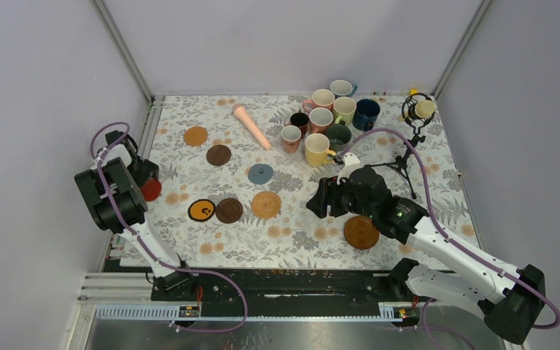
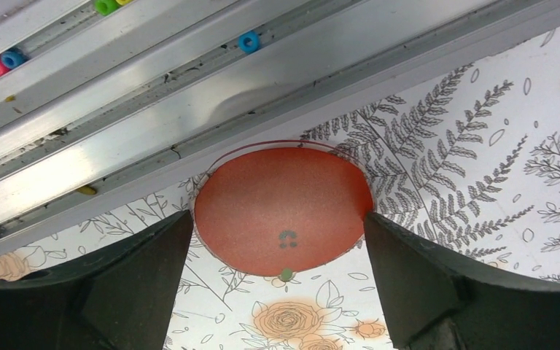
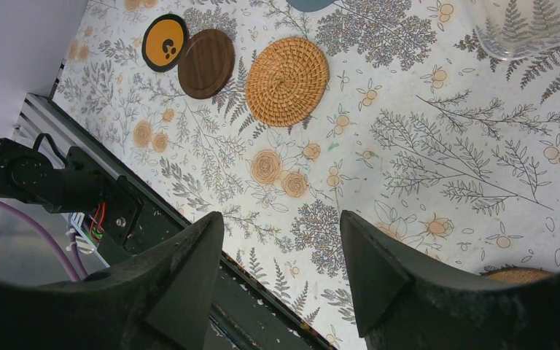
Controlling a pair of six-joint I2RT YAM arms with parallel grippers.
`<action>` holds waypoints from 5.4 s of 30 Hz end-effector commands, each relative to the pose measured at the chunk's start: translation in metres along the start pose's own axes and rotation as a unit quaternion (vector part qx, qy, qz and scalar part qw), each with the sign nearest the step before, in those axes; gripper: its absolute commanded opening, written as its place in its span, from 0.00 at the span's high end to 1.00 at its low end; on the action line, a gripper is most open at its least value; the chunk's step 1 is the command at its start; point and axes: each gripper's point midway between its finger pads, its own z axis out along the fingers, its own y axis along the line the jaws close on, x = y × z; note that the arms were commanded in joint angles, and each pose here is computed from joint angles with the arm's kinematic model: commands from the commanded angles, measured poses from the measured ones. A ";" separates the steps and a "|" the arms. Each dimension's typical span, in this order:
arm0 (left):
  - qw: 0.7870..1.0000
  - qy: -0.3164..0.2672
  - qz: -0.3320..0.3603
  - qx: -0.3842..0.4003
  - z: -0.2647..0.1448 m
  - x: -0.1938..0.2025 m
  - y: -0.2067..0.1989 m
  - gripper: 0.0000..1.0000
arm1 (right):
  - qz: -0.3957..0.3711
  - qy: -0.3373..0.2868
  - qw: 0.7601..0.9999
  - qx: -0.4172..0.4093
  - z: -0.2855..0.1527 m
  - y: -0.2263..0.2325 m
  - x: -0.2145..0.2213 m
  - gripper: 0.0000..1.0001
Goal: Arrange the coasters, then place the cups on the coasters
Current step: Move the coaster to the center of the board.
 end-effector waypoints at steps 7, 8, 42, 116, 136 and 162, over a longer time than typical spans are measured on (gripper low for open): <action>0.997 0.023 0.001 0.067 -0.005 0.006 -0.028 0.16 | -0.003 -0.029 1.000 -0.012 -0.003 0.010 -0.017 0.32; 0.997 0.027 0.003 0.067 -0.005 0.009 -0.028 0.16 | -0.002 -0.029 0.999 -0.012 -0.003 0.010 -0.017 0.32; 0.981 0.082 0.063 0.164 -0.045 0.106 -0.087 0.22 | 0.002 -0.045 0.999 -0.017 -0.003 0.007 -0.015 0.32; 0.990 0.001 0.062 0.126 -0.050 0.019 -0.081 0.28 | -0.022 -0.086 0.996 0.031 -0.028 -0.019 -0.014 0.31; 0.983 0.078 0.090 0.141 -0.017 0.061 -0.092 0.36 | -0.034 -0.087 0.994 0.053 -0.024 -0.029 -0.012 0.29; 0.964 0.147 0.156 0.160 -0.032 0.140 -0.096 0.39 | -0.042 -0.103 0.992 0.059 -0.030 -0.032 -0.016 0.29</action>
